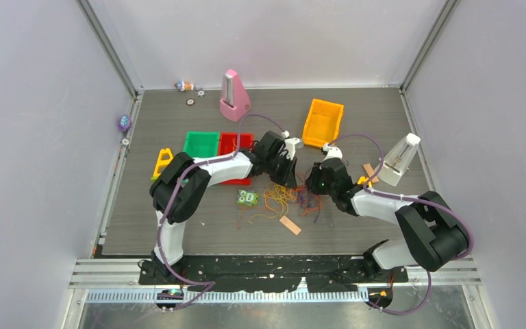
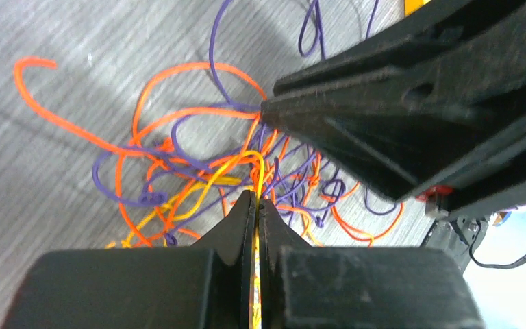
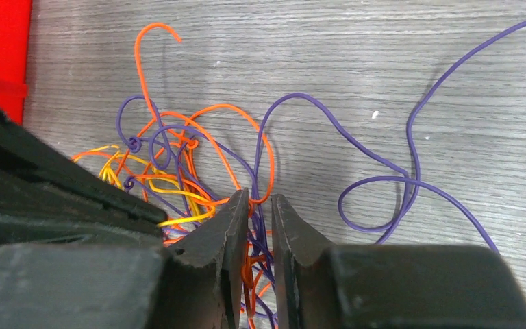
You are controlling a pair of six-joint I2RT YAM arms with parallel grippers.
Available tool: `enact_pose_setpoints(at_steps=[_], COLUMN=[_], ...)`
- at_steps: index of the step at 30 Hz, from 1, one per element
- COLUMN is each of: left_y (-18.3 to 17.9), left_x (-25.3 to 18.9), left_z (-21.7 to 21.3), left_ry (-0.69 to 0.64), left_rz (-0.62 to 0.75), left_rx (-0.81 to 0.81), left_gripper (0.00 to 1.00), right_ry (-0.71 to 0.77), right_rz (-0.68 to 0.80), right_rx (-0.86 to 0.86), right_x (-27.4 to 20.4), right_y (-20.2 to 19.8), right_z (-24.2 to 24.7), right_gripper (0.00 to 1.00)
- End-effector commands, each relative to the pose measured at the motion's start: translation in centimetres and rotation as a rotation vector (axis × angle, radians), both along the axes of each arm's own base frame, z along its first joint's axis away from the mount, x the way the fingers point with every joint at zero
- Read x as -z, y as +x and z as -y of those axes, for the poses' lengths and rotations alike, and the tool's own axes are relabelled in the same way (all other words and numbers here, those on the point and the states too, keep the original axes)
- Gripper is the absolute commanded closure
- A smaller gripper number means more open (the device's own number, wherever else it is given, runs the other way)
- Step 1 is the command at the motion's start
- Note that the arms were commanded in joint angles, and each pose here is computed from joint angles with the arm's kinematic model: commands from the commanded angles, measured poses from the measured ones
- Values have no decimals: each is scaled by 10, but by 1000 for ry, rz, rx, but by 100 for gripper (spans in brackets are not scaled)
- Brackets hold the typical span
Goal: Untangle the cables
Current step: Untie the cable.
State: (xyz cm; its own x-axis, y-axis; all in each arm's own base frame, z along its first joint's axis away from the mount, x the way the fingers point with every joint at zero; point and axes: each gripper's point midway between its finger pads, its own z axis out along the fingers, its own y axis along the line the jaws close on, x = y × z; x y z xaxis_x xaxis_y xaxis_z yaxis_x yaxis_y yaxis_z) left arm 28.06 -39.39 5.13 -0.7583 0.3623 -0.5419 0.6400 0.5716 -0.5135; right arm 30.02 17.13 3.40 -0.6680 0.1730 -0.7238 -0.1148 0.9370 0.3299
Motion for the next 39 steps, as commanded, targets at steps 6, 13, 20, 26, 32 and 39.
enact_pose_setpoints(at_steps=[6,13,20,26,32,39], left_y=[36,47,37,17,1,1], left_x=[-114,-178,-233,-270,-295,-293], left_z=[-53,-128,-221,-319,-342,-285], left_ry=[-261,-331,-321,-207,-258,-378], left_rz=[194,364,600,788,862,778], left_rx=[-208,-441,-798,-1156,-1174,-898], left_gripper=[100,100,100,100,100,100], right_ry=[-68,-50,-43,18,1,50], right_rz=[-5,-1,72,223,259,335], right_rx=[256,487,691,874,766,276], right_x=[-2,-1,-14,-40,-56,-95], right_y=[11,4,-10,-24,-21,-7], right_z=[47,94,130,164,156,85], right_gripper=[91,95,94,94,91,24])
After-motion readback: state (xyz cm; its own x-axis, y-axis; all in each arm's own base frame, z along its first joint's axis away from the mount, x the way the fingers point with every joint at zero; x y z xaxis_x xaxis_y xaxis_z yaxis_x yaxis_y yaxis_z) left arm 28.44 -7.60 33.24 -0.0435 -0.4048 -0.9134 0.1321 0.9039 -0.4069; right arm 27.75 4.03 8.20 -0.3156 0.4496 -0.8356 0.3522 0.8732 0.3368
